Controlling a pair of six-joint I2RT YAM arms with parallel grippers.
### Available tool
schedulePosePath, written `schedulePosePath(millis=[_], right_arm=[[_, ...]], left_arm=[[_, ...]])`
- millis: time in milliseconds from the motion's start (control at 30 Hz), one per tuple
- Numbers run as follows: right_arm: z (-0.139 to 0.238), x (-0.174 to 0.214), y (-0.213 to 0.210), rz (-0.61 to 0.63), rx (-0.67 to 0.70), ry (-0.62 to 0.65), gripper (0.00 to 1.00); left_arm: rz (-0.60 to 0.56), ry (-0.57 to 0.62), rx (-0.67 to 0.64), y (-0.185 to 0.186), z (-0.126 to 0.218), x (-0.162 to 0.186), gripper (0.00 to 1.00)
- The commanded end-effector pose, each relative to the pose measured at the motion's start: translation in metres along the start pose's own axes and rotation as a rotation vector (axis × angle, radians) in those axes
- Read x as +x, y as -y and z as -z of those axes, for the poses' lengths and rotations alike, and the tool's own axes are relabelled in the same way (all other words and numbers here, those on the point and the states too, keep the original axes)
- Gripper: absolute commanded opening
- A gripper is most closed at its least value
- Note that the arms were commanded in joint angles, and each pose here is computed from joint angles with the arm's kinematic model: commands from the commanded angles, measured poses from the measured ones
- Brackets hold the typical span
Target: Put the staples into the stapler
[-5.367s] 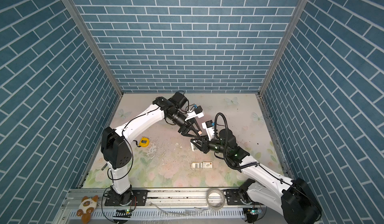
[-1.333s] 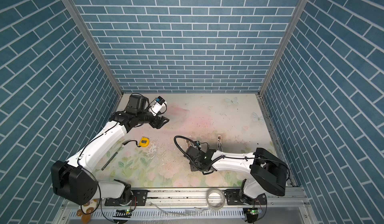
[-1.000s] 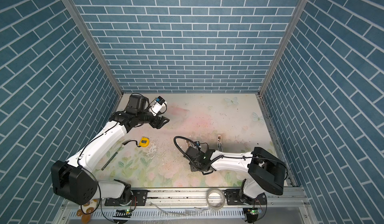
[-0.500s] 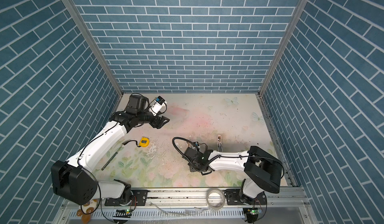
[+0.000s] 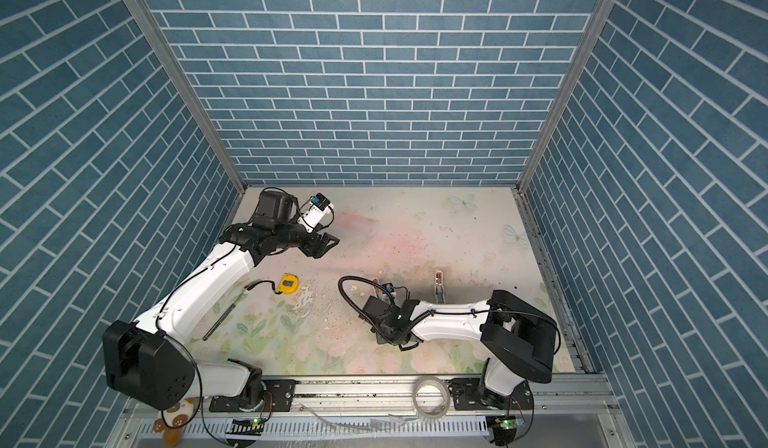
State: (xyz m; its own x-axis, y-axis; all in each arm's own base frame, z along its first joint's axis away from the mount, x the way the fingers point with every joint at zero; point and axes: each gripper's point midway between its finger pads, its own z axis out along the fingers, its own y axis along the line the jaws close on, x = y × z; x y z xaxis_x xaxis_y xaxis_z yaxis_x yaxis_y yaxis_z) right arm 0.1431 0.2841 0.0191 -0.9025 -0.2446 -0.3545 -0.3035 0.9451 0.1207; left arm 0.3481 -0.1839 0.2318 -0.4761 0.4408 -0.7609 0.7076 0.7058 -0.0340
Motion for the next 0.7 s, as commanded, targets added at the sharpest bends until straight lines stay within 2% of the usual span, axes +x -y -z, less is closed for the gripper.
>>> schedulePosePath(millis=[0,367,667], right_arm=[[0.007,-0.005,0.003,-0.015,0.026,0.038,0.15],[0.017,-0.012,0.003,-0.009,0.0,0.09,0.14],[0.032,-0.026,-0.006,0.049,-0.059,0.159,0.15]], left_arm=[[-0.013,0.003,-0.007,0.0,0.005,0.001,0.76],[-0.023,-0.021,-0.004,0.002,0.007,0.007,0.76],[-0.053,-0.022,0.068,0.015,0.011,0.007,0.76]])
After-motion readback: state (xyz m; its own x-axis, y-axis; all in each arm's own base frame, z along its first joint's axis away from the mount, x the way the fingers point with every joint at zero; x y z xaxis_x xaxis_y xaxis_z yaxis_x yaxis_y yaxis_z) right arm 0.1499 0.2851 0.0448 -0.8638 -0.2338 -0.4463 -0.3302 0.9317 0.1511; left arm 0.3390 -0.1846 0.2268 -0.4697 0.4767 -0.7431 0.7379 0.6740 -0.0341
